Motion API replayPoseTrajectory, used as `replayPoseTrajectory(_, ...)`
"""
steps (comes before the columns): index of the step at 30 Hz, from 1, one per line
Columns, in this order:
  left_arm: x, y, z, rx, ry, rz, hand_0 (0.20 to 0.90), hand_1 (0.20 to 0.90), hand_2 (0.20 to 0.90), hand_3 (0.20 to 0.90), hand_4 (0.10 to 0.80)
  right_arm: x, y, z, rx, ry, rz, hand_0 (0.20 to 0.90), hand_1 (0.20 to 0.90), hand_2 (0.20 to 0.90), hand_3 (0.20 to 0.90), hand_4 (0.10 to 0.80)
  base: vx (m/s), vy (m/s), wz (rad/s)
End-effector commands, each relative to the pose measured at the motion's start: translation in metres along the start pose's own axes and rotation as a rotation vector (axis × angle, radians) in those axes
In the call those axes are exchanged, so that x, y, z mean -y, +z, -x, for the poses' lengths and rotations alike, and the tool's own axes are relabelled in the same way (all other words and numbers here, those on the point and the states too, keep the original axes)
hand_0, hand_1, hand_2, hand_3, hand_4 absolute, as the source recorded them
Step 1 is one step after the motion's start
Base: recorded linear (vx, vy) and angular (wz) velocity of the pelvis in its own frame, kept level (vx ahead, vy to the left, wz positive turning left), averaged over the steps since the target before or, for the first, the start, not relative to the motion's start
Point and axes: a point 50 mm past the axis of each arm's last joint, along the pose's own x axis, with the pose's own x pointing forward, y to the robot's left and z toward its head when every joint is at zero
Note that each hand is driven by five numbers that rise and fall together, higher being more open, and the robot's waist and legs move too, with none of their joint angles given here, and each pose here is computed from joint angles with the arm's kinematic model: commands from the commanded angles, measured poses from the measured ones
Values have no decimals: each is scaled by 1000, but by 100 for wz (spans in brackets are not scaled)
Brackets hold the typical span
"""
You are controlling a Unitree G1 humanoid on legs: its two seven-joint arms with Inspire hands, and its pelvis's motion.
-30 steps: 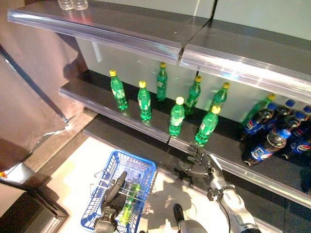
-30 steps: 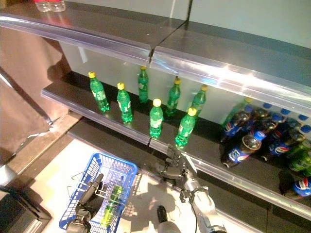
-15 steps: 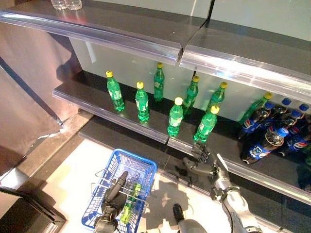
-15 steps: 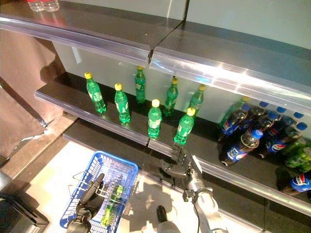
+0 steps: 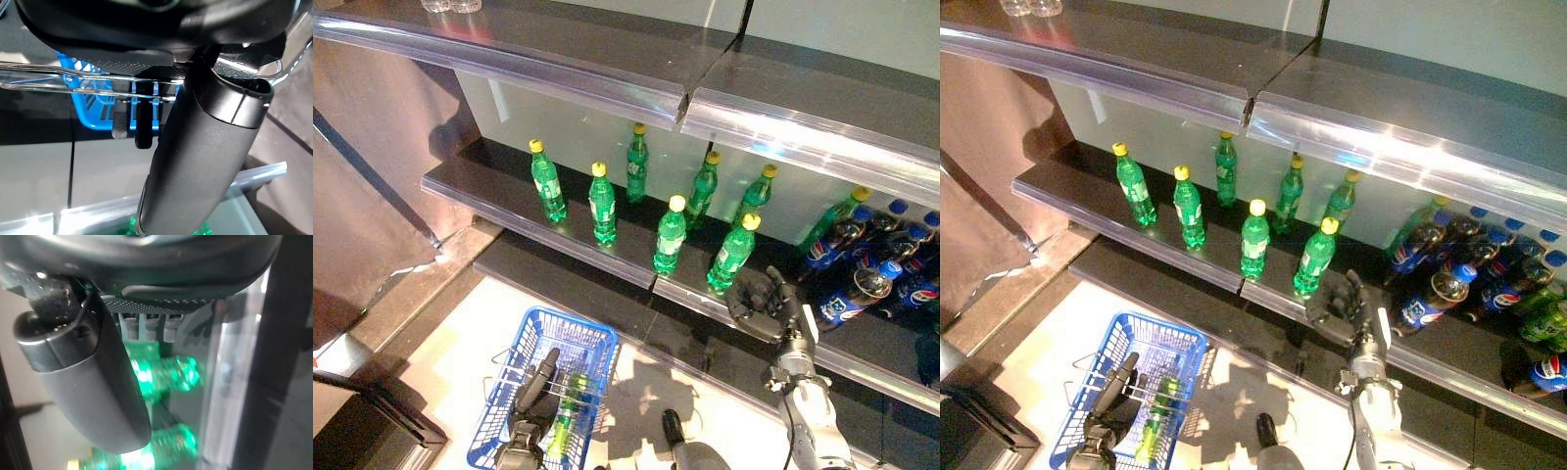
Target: Pick up the drink and place into the basket.
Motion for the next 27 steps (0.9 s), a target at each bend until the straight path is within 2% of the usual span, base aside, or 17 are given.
replayPoseTrajectory(1,76,50,-22,185,-383,-73,300,300,300,200,100,5,68,-13,367,-29,-16,900,900,900,900,800,41,-18,1)
replayPoseTrajectory(18,71,60,-19,172,-385,-137,300,300,300,200,100,25,95,-35,413,-61,49,900,900,900,900,800,49,-49,2)
replayPoseTrajectory(27,110,77,-29,238,-495,-134,300,300,300,200,100,15,129,-55,539,-86,-5,900,900,900,900,800,-143,-70,13)
